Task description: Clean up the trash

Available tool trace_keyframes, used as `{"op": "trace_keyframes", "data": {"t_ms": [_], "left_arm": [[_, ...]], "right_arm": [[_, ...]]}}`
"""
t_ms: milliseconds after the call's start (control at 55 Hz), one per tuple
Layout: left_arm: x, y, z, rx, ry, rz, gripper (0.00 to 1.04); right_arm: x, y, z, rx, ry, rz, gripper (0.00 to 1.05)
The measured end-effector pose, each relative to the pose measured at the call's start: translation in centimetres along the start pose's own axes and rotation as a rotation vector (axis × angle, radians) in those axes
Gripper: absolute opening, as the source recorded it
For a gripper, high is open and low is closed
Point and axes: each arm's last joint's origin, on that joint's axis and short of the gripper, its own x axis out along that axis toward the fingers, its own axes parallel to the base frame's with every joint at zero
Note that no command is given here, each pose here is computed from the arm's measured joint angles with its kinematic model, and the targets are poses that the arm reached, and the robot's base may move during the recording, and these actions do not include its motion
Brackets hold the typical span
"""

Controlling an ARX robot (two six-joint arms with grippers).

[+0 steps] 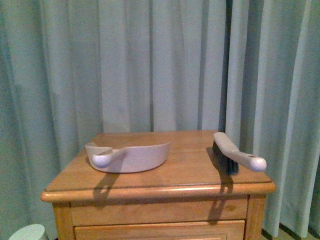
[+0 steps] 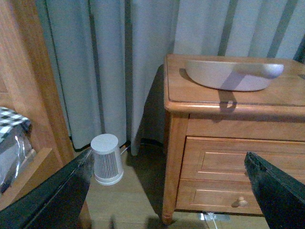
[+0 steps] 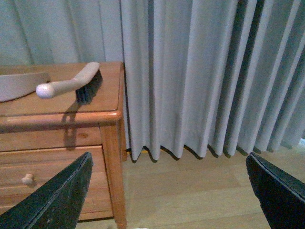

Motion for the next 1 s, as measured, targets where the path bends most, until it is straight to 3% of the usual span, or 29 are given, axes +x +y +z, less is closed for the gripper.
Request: {"op": "trace_keyframes", "data": {"t_ms": [200, 291, 455, 600, 855, 1000], "left_arm": [[0.0, 0.0, 0.0, -0.011, 0.009, -0.013, 0.97], [0.6, -0.2, 0.4, -0.099, 0.152, -0.11, 0.97], [5.2, -0.9, 5.9, -0.066, 0.233, -0.107, 0.97], [12.8, -3.3, 11.7, 0.068, 0.351, -0.161, 0.97], [20.5, -8.5, 16.0, 0.215, 0.446, -0.156, 0.97], [23.7, -11.2, 15.9, 0.261, 0.511, -0.14, 0.97]], "right_arm": [[0.0, 0.0, 0.0, 0.0, 0.0, -0.001, 0.97], [0.0, 0.0, 0.0, 0.0, 0.0, 0.001, 0.97], [0.0, 0.0, 0.0, 0.0, 0.0, 0.0, 0.97], [0.0, 0.0, 0.0, 0.0, 0.0, 0.0, 0.97], [0.0, 0.0, 0.0, 0.0, 0.0, 0.0, 0.97], [0.0, 0.0, 0.0, 0.0, 0.0, 0.0, 0.97]]}}
